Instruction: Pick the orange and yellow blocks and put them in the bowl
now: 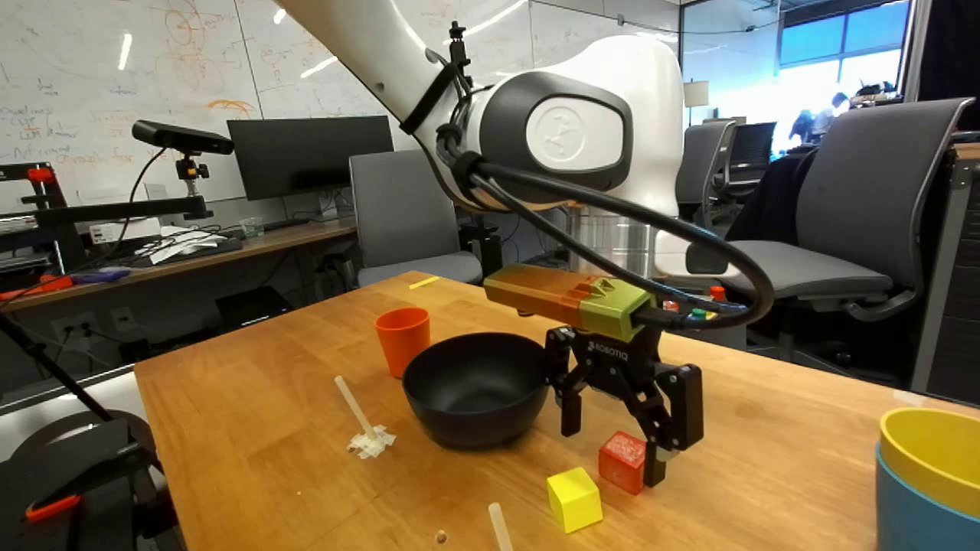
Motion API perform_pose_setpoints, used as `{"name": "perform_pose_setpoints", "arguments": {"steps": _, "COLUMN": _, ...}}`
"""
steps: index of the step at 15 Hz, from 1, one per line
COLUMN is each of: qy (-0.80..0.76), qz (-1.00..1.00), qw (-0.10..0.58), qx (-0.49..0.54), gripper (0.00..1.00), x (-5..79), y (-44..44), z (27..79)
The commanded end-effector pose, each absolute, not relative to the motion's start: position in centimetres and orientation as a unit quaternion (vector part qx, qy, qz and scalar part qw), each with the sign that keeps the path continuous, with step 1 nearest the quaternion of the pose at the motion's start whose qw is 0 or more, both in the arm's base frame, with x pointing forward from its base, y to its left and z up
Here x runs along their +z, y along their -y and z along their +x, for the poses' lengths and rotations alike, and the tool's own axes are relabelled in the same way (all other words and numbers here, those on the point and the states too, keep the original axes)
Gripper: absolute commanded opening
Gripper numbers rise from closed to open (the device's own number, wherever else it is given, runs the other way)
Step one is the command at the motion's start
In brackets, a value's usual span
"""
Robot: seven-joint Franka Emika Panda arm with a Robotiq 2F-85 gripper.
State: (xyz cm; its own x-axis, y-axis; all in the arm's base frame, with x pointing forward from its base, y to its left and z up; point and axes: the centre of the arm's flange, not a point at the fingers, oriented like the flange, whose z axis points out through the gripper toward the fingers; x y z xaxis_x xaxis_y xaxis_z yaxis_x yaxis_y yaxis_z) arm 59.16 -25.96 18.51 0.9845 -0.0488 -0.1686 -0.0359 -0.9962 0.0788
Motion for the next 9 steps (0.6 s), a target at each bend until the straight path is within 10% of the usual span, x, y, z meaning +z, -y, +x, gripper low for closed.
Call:
{"name": "perform_pose_setpoints", "arguments": {"steps": 1, "qy": 0.021, "qz": 0.996, "qw": 0.033, "qx": -0.086, "gripper": 0.74, "x": 18.80, "y": 26.69, "z": 59.68}}
{"name": "perform_pose_setpoints", "arguments": {"steps": 9, "qy": 0.022, "qz": 0.996, "qw": 0.032, "qx": -0.086, "gripper": 0.19, "x": 19.02, "y": 26.84, "z": 59.78}}
